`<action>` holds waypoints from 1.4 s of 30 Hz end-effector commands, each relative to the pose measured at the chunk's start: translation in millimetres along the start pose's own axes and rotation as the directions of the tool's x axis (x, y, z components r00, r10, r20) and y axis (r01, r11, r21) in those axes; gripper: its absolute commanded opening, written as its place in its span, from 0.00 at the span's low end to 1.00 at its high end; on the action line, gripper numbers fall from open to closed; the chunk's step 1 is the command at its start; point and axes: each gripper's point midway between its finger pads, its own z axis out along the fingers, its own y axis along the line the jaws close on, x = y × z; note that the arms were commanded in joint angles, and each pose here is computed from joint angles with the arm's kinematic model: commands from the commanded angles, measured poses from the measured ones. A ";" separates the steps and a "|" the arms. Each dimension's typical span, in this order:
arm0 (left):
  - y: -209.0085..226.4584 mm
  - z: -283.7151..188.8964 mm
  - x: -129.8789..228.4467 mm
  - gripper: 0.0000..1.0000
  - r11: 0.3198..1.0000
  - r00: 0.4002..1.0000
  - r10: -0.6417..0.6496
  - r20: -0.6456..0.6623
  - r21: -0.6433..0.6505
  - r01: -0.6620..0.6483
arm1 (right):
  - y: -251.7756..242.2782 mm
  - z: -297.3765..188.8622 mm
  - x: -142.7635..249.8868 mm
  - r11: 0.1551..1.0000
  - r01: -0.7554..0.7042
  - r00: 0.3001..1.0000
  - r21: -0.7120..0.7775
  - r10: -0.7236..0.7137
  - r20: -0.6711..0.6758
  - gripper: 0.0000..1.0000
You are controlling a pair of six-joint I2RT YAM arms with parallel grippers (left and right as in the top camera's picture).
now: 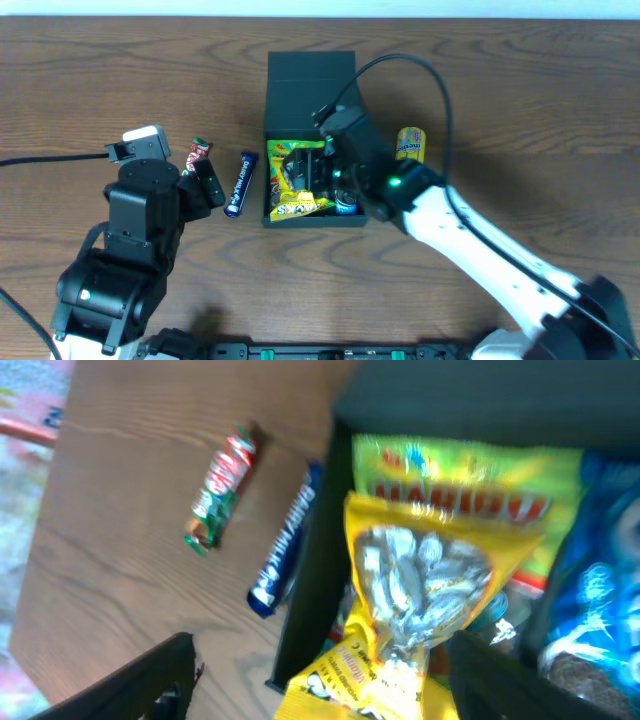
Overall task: Pack container
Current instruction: 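Lift the Hacks bag and lower it into the box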
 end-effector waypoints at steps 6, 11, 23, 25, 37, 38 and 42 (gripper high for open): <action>1.7 6.4 3.0 0.95 1.000 1.000 0.001 -0.021 -0.021 -0.001 | -29.3 18.2 28.9 0.993 0.070 0.990 0.092 -0.058 -0.131 0.01; 1.7 7.4 4.3 0.95 1.000 1.000 -0.004 -0.028 -0.022 0.003 | -50.0 55.2 57.9 0.990 0.076 0.967 0.118 -0.045 -0.250 0.01; -1.2 7.6 5.8 0.95 1.000 0.999 -0.003 -0.037 -0.006 0.003 | -67.3 107.9 89.0 0.985 0.142 0.936 0.095 -0.103 -0.336 0.01; -1.8 8.9 6.6 0.95 1.000 0.999 -0.002 -0.042 -0.006 0.002 | -60.9 109.9 90.0 0.980 0.189 0.929 0.059 -0.159 -0.335 0.01; -3.5 22.5 14.8 0.95 1.000 0.996 0.014 -0.093 -0.025 -0.017 | -44.2 86.2 70.6 0.952 0.304 0.908 -0.031 -0.300 -0.292 0.01; -3.7 23.7 15.3 0.95 0.999 0.995 0.015 -0.097 -0.026 -0.018 | -41.2 80.2 62.7 0.949 0.314 0.912 -0.033 -0.311 -0.267 0.02; -4.2 27.5 17.4 0.95 0.999 0.994 0.019 -0.110 -0.031 -0.022 | -31.3 60.5 29.8 0.927 0.374 0.917 -0.009 -0.371 -0.148 0.01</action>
